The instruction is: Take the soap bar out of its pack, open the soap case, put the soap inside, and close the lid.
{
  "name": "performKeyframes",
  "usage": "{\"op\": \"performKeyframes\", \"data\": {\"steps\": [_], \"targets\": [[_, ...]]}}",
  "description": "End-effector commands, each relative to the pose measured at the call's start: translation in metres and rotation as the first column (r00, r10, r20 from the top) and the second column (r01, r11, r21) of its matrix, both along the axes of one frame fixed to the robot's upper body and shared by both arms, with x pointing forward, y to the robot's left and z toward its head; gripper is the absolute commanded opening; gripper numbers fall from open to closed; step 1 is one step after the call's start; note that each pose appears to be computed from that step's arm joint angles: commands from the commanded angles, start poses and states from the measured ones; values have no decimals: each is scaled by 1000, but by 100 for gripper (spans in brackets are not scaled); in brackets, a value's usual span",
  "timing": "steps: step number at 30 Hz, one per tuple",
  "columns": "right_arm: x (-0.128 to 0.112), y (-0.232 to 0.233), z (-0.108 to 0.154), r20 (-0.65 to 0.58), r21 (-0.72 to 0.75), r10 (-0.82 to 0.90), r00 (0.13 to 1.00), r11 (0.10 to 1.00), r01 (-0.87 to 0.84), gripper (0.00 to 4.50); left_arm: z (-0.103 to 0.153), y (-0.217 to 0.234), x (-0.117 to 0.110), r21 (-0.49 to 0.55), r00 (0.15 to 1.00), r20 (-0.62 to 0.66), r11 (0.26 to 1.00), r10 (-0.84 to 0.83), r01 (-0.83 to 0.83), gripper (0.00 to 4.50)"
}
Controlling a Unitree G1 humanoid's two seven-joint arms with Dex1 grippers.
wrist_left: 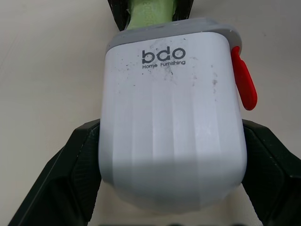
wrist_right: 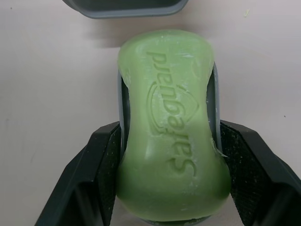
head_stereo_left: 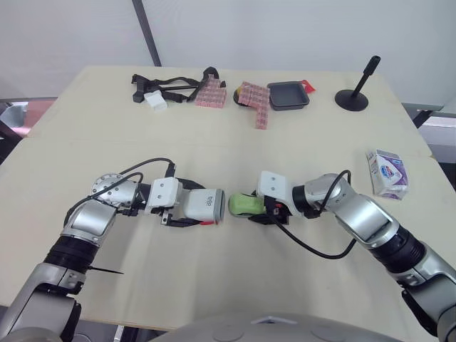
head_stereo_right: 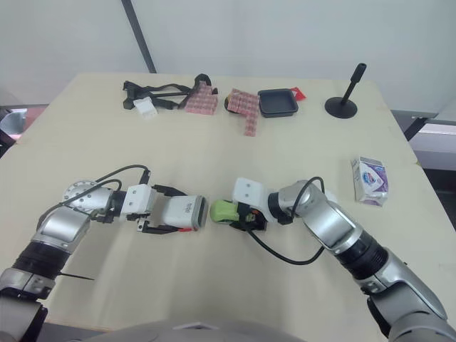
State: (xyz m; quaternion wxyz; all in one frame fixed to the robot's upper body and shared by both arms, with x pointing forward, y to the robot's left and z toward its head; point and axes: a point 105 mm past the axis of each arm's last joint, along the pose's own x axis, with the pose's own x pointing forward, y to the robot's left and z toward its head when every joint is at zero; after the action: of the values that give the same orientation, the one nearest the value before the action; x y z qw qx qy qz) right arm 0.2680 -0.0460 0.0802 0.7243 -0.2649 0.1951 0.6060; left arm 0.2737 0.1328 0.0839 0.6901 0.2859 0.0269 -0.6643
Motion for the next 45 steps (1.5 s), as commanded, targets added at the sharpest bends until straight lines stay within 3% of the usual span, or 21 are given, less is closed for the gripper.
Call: {"op": "performKeyframes", "data": {"steps": [1,15,30,45], "targets": [[4,-8,16,27,-21,16,1000,1000,-15,258,8,-3,1,-10,999,34,1000,-7,8,346],[-6,-20,53,34,-117,108,994,988,-103,258,6,-24,4,-73,999,49,997,-2,5,346],[-10,-16,54,-10,-162,136,991,977,-136,258,14,-48,6,-132,997,71,991,-4,14,346],[-2,-11,57,23,-223,144,989,965,-135,258,19,-68,3,-178,997,75,984,-17,30,346]]}}
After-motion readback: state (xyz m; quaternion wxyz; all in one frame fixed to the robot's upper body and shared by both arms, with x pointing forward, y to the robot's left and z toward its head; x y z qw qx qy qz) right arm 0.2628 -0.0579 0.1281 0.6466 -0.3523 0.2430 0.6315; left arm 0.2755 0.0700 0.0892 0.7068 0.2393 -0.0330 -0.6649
